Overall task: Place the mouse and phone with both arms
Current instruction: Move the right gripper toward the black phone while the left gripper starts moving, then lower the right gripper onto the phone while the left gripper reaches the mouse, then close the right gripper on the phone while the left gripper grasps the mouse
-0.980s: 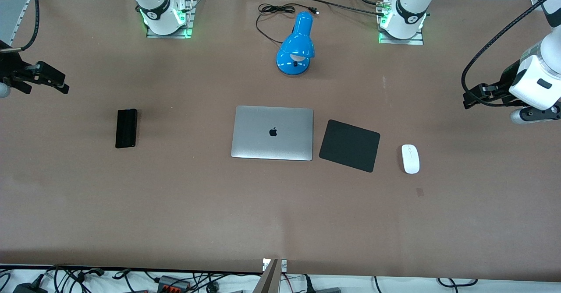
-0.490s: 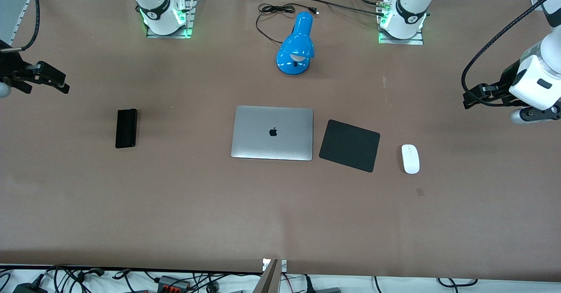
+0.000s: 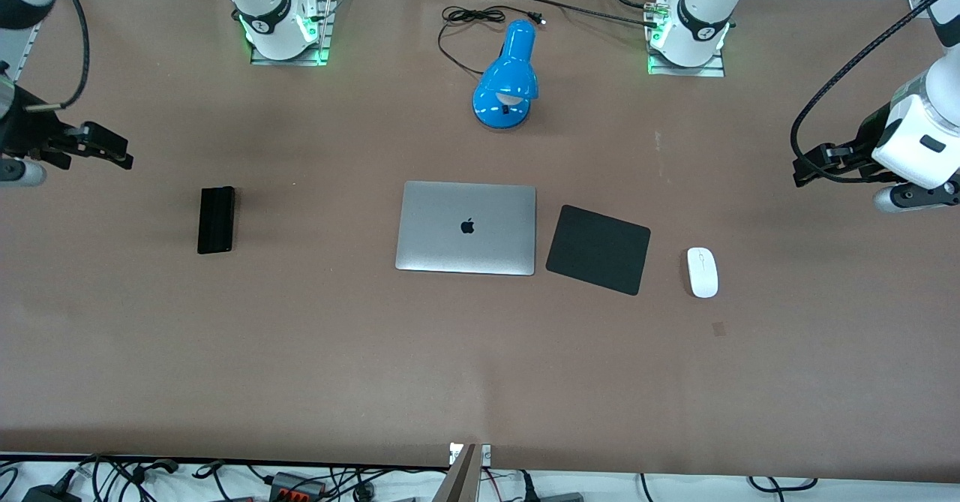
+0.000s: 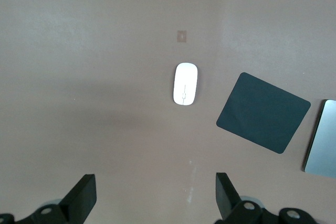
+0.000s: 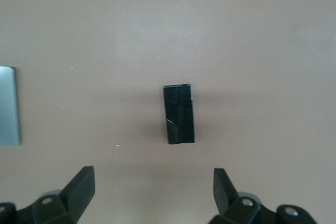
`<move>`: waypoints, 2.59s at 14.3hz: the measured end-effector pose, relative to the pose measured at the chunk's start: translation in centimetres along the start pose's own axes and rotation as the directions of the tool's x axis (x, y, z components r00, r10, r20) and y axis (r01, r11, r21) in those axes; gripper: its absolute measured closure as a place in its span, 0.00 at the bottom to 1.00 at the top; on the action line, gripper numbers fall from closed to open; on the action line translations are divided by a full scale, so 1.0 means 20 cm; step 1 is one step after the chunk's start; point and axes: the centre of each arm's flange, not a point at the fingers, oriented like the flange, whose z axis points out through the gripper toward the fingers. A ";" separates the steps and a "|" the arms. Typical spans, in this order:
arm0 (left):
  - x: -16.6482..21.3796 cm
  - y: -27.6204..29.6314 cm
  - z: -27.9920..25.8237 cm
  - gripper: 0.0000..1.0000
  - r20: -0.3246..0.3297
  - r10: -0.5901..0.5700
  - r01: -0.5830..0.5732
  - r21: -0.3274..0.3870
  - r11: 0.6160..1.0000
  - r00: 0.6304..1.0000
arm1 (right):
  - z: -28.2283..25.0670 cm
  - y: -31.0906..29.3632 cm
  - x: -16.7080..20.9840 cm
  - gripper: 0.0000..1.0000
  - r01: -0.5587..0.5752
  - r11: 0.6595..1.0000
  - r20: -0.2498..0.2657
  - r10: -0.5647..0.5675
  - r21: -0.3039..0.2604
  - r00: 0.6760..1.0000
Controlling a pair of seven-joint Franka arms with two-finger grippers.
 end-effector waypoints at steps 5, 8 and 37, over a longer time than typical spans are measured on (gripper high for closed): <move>0.03 -0.02 0.06 0.00 0.023 -0.008 0.008 0.002 1.000 1.000 | 0.33 -0.01 0.13 0.00 0.015 1.000 0.051 -0.015 -0.009 0.999; 0.09 -0.02 0.19 0.00 0.067 -0.009 0.009 0.005 1.000 0.998 | 0.61 -0.02 0.15 0.00 0.019 1.000 0.063 -0.019 -0.006 0.998; 0.57 0.23 1.95 0.00 0.285 0.110 -0.107 -0.025 0.994 0.952 | 1.86 0.11 0.13 0.00 0.038 0.999 0.313 -0.032 -0.014 0.949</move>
